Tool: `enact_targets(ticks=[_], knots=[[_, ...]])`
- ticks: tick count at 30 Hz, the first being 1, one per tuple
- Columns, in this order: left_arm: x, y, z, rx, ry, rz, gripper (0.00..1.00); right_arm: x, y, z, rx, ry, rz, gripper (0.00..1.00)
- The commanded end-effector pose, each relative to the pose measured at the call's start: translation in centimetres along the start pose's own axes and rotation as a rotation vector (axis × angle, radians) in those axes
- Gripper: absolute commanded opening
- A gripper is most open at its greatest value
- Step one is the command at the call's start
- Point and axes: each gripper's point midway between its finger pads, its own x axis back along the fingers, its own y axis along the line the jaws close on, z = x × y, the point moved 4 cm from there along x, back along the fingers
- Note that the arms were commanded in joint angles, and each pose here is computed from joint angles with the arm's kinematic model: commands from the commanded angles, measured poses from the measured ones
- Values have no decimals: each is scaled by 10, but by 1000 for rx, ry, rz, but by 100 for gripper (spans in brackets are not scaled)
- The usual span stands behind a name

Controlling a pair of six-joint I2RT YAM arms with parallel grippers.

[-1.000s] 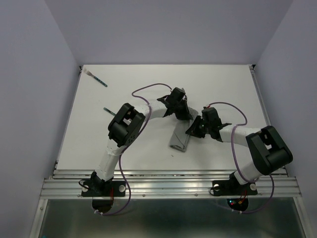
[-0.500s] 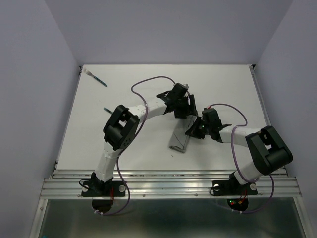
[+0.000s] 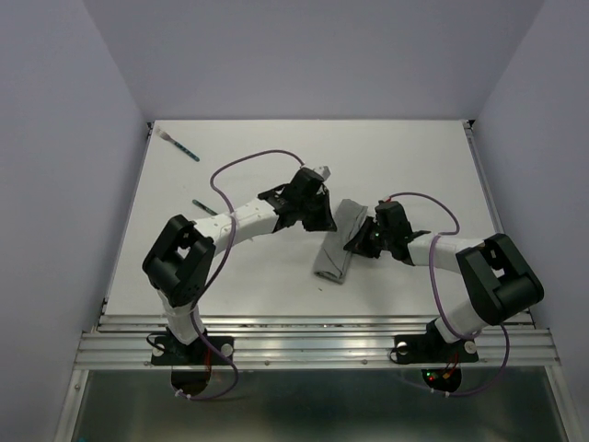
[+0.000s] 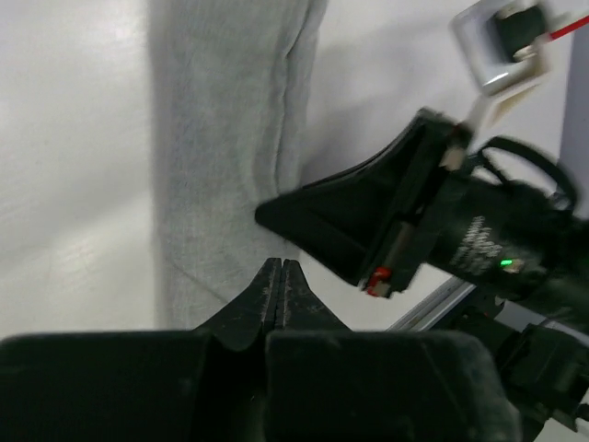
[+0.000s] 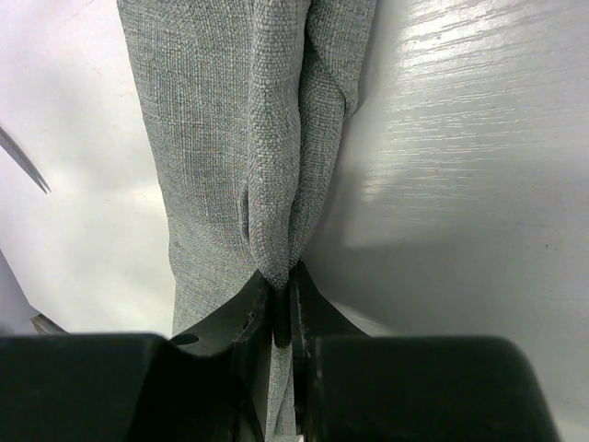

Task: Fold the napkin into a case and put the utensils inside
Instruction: Smooth out the smaller rectangle-folded napkin at the center of the board.

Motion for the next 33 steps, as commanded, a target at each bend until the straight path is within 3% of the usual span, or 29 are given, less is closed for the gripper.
enact_targets(ticks=[1,10,12,14,15,17,19,26,33], knots=[[-17,17,37,19,70,38,0,1,-15,9,18,16,70,1],[-43,35,78,14,163,11,0,4,-11,4,28,2,70,3],[-49,41,84,20,181,-2,0,7,-9,4,34,4,68,17],[-52,45,86,22,185,-13,0,10,-6,2,40,4,59,40],[-53,46,87,24,186,-16,0,15,-1,0,46,-6,40,58],[-52,47,88,28,185,-20,0,22,-2,4,48,8,39,73],[-50,46,86,29,175,-17,0,32,1,8,38,8,9,77],[-49,41,83,40,164,0,0,45,-7,48,-30,75,-65,81],[-47,34,79,46,150,17,0,36,-4,70,-36,124,-96,69]])
